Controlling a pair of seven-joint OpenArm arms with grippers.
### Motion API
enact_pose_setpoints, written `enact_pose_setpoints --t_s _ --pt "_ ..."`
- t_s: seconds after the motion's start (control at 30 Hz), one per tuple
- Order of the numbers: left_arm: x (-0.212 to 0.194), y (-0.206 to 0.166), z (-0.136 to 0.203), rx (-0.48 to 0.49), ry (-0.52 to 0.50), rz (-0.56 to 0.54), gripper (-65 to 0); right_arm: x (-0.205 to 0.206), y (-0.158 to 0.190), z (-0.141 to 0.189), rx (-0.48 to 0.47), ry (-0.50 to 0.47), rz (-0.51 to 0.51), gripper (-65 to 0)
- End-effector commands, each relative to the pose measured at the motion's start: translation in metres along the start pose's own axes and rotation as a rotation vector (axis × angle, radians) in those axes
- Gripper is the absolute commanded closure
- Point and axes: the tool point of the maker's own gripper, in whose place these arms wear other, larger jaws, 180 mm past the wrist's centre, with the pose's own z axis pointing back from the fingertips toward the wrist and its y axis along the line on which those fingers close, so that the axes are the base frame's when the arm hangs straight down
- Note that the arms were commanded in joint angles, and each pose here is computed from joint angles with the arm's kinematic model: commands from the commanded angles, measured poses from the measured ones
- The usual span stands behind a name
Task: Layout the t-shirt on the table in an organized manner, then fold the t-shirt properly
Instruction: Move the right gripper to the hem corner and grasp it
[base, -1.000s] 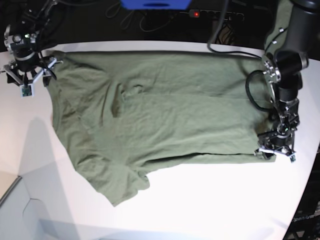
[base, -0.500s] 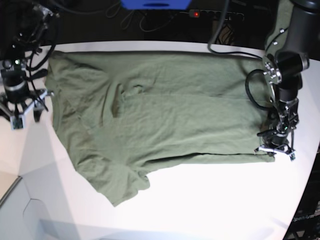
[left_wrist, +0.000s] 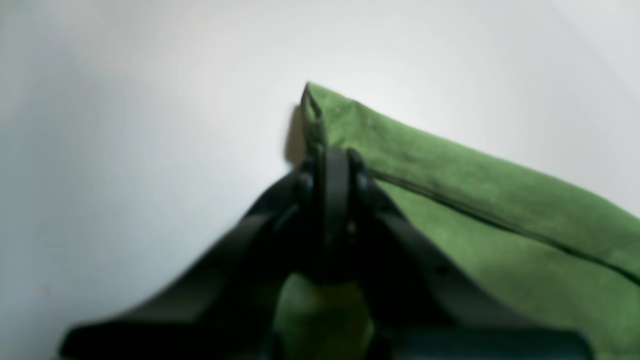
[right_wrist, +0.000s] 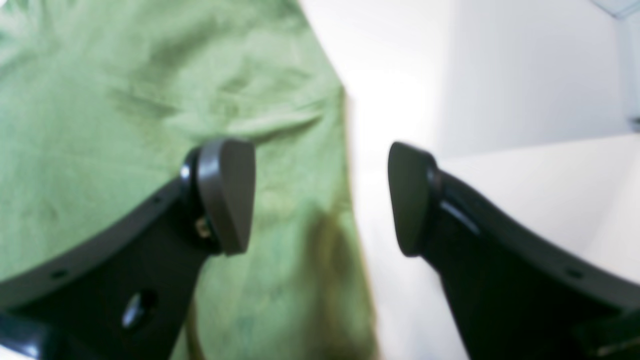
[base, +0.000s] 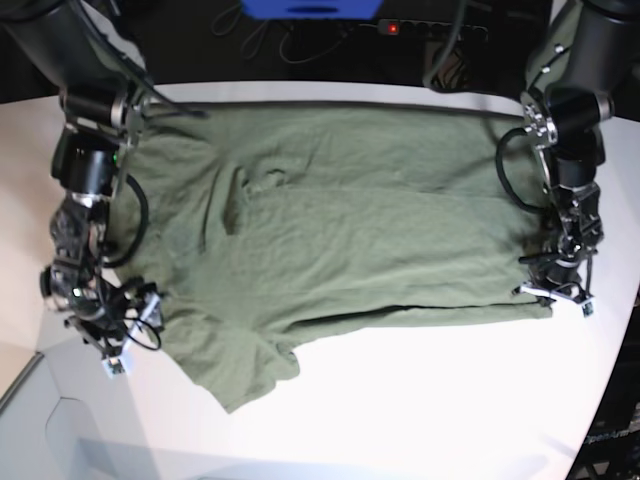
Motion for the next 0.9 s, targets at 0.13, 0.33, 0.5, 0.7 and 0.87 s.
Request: enact_pose_setpoints --t_s 0.13,0.33,0.5,0.7,0.87 --pt "0.025 0.000 -0.001 0.002 -0.048 -0.008 -0.2 0.026 0.000 -0.012 0.030 -0.105 -0.052 -42.0" --pt "0.025 0.000 -0.001 0.002 -0.048 -0.008 -0.2 0.025 -0.026 -0.015 -0.072 -0.172 -0.127 -42.0" --pt "0.025 0.000 -0.001 0.002 -0.048 -0.008 -0.2 0.029 -0.033 -0.014 -0.093 -0.227 -0.139 -41.9" --pt "0.022 0.001 -0.001 0.003 -0.042 -0.007 -0.2 -0.003 -0.028 -0.030 -0.097 -0.174 -0.217 -41.9" --pt "0.014 0.004 0.001 0.009 -0.030 -0.011 -0.2 -0.014 -0.020 -0.038 -0.073 -0.155 -0.238 -41.2"
